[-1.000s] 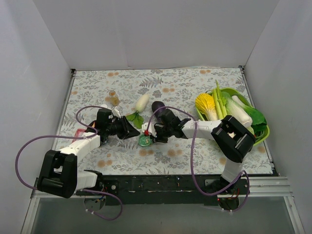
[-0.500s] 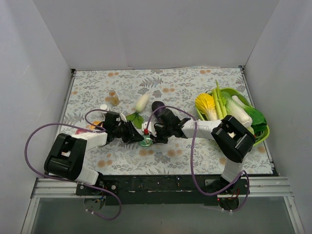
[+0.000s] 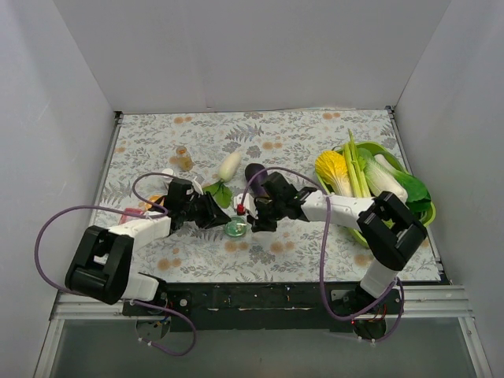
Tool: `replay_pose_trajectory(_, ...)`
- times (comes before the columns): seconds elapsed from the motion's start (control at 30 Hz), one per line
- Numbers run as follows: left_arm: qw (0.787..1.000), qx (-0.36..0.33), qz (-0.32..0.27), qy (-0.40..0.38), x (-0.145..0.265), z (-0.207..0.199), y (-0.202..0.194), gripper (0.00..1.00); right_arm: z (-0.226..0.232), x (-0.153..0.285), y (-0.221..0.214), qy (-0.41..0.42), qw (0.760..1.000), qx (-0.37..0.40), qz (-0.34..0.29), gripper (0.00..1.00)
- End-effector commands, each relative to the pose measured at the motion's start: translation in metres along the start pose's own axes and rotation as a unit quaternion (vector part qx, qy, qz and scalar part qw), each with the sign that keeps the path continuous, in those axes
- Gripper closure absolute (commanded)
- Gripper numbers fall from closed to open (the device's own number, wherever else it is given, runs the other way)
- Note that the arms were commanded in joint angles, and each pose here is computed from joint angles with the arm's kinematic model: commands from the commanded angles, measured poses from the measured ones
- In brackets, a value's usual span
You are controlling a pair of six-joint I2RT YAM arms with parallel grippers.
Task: Sort the pills into containers
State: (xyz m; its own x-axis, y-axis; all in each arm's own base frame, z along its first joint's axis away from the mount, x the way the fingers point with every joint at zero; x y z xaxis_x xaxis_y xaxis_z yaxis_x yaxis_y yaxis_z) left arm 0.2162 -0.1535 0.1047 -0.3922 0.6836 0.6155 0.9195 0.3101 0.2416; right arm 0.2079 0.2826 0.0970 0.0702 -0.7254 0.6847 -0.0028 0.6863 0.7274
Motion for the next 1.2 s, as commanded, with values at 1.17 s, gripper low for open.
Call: replay_pose_trajectory(1.17, 1.000, -0.015, 0.021, -0.007, -0.023, 0.019, -0.012, 0.83, -0.014, -0.032, 0.005, 0.048, 0.989, -0.136, 0.026, 0.96)
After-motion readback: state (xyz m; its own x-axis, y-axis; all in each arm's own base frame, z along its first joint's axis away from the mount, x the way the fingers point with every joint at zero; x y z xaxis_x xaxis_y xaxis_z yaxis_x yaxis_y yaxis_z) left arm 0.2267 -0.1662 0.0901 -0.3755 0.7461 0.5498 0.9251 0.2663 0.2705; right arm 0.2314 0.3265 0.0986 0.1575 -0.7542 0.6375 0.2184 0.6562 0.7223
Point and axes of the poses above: each gripper's point midway between its finger pads, its own x axis back along the fingers, its own z axis along the line the jaws close on, y = z × x, the point moved 8 cm from there along x, back along the fingers, and after that the axes turned 3 degrees about -x, right-handed, at the moved point
